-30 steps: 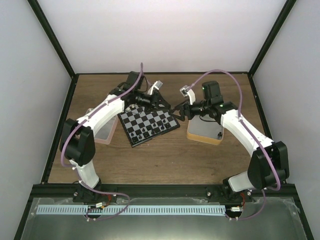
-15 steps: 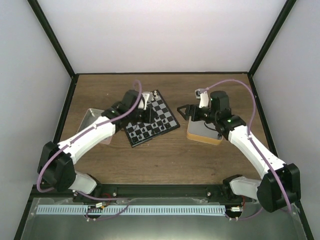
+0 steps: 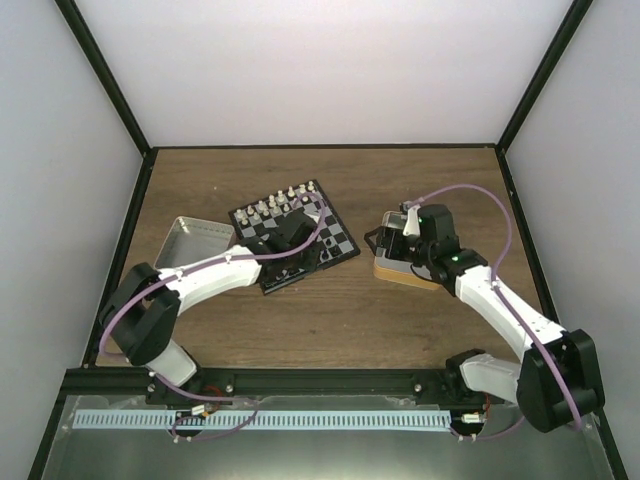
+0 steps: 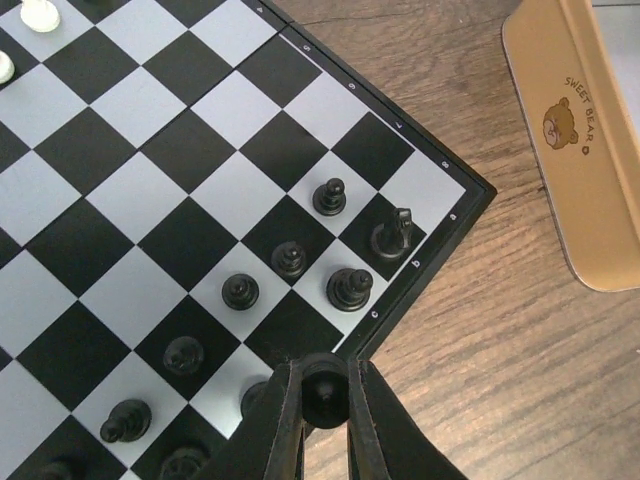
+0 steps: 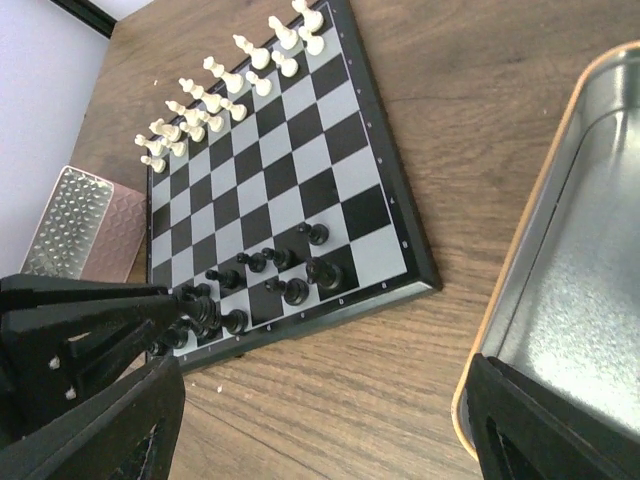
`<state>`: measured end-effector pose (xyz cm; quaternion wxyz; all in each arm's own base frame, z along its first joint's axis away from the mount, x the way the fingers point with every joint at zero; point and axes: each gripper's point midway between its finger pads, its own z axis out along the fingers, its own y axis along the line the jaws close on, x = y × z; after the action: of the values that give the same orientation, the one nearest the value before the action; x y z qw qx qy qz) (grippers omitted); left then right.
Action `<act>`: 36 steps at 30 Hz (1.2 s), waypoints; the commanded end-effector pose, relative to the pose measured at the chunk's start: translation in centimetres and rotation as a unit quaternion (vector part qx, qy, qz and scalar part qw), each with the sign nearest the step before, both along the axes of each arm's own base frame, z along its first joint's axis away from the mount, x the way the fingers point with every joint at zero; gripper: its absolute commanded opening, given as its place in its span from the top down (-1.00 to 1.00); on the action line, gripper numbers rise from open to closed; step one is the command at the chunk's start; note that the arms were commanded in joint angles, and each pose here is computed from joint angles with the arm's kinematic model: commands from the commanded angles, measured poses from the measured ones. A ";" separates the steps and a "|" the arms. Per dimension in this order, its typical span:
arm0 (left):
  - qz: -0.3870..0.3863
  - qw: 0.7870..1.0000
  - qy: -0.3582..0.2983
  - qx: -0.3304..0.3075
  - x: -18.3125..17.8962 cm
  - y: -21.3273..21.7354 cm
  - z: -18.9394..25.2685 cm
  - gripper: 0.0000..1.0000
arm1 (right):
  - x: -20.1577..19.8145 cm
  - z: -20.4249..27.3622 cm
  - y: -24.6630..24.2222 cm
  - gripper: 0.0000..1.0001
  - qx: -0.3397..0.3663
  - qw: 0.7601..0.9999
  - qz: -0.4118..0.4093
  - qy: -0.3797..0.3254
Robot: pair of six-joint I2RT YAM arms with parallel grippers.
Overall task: Set up the chess pieces on the board
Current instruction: Place the chess piece on the chessboard.
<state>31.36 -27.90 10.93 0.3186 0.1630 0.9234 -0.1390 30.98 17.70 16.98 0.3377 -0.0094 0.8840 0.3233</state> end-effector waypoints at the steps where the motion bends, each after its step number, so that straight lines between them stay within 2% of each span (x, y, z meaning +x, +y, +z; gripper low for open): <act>1: -0.011 1.000 -0.022 -0.001 0.9 -1.0 -0.3 0.92 | 0.1 1.5 -0.1 -0.58 0.015 0.999 -0.011 -0.033; 9: -0.008 0.999 -0.013 0.029 1.9 -1.4 -1.8 0.92 | -0.1 1.0 -0.3 -0.58 0.013 0.999 -0.018 -0.026; 25: -0.022 0.999 0.013 0.046 1.7 -1.7 -4.5 0.89 | -0.1 0.4 -1.1 -0.60 0.001 0.999 -0.036 -0.024; 36: -0.019 0.998 0.007 0.058 2.2 -1.6 -4.3 0.65 | -0.1 0.2 -1.1 -0.60 0.001 0.999 -0.036 -0.019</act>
<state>32.95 -29.14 5.91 0.2880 0.1929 0.9328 -0.0983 30.97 16.73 17.13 0.3619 0.0136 0.8776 0.3143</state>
